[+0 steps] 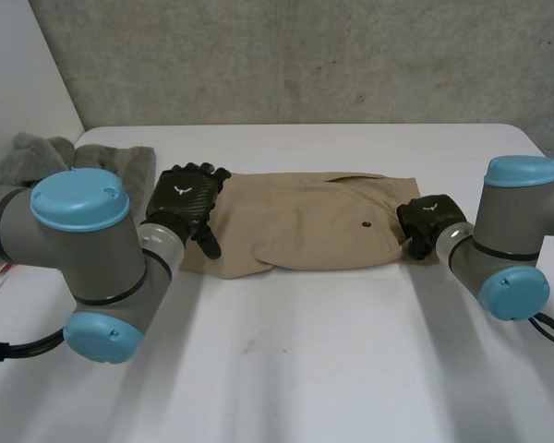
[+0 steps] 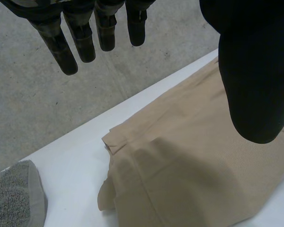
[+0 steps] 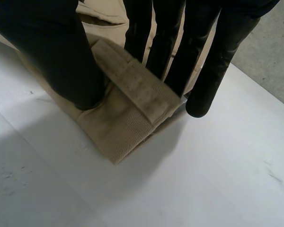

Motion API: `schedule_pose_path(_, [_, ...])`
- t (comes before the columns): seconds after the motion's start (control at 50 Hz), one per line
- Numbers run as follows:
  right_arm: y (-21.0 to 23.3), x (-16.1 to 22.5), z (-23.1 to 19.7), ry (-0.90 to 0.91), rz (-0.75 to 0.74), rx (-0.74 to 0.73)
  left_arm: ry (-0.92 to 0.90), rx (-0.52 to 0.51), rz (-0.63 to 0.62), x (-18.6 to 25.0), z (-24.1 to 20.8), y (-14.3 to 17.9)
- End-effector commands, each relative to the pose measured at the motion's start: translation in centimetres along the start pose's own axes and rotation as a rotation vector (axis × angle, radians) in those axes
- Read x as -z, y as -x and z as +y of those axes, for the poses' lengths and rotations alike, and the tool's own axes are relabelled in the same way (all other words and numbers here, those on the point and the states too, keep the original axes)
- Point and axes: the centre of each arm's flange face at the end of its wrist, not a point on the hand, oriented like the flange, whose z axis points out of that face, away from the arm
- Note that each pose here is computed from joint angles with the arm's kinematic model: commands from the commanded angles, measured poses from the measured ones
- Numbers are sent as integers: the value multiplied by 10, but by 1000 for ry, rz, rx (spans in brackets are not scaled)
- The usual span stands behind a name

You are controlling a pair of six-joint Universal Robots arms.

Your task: Fold the laundry.

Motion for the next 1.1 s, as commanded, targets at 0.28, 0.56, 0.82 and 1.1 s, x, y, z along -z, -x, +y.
schedule_pose_path(0.28, [-102, 46, 2, 60, 227, 128, -24, 1, -3, 16, -14, 4])
schedule_pose_path(0.56, [-37, 56, -77, -241, 171, 443, -36, 4, -19, 22, -20, 9])
schedule_pose_path(0.82, [136, 84, -72, -499, -290, 689, -126, 8, -47, 8, -42, 15])
schedule_pose_path(1.1, [47, 94, -118, -376, -270, -181, -242, 5, 33, -28, -64, -24])
